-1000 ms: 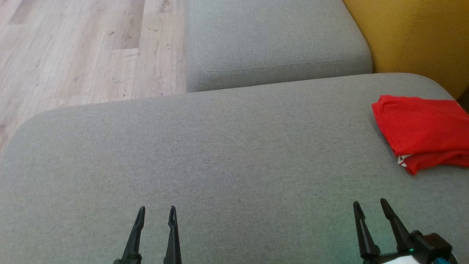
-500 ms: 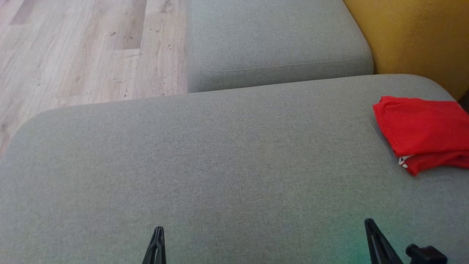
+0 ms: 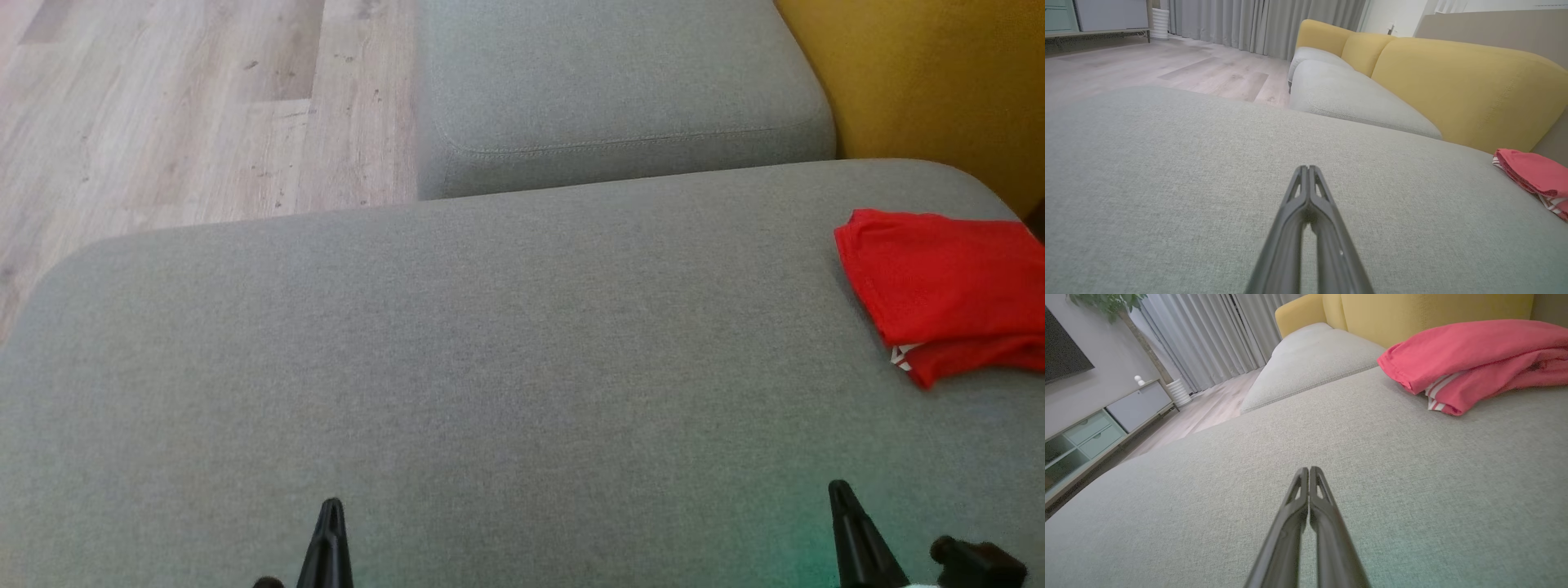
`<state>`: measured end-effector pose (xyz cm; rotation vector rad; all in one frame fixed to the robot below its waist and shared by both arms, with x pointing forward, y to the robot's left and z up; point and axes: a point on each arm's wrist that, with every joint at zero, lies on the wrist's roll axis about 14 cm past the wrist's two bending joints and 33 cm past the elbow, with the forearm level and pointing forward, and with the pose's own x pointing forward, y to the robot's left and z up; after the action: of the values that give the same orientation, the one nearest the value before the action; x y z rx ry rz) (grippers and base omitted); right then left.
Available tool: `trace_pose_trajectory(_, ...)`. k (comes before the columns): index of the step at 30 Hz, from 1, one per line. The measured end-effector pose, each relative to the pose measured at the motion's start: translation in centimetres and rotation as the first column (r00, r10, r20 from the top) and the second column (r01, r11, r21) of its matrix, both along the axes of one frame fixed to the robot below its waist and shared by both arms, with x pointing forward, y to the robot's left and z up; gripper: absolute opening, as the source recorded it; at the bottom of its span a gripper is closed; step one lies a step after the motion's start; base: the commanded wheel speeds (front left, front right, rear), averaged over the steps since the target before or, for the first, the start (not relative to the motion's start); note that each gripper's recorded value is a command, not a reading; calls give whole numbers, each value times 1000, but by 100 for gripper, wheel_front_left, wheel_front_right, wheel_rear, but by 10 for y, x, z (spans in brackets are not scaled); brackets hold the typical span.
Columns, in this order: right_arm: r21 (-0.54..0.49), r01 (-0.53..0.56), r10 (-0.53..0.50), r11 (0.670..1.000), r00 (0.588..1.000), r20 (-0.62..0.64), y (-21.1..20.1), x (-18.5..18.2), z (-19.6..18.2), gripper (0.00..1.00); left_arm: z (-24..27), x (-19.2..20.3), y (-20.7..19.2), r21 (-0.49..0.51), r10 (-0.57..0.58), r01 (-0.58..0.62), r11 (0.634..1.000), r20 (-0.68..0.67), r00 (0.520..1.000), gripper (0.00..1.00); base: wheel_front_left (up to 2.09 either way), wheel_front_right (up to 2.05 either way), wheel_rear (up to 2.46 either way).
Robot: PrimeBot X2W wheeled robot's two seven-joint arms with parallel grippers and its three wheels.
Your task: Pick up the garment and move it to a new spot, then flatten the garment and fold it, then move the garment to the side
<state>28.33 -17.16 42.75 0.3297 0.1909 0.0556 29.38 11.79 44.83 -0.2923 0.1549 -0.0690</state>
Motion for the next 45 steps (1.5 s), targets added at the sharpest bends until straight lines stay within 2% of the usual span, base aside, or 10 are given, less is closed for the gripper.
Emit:
trace_pose_trajectory(11,114,49,-49,992,999,1,-6,12,6,0,-3,8,6,-122,28,-33,992,-42,999,0,0,0,0)
trace_pose_trajectory(22,228,97,-95,969,995,-20,-12,20,8,0,-7,13,14,-237,57,-76,968,-87,995,0,0,0,0)
trace_pose_trajectory(32,318,129,-125,939,992,-35,-16,26,11,0,-5,22,21,-333,76,-107,937,-105,992,0,0,0,0)
trace_pose_trajectory(45,451,167,-162,877,986,-50,-21,39,17,0,-4,31,29,-465,96,-152,872,-141,985,0,0,0,0)
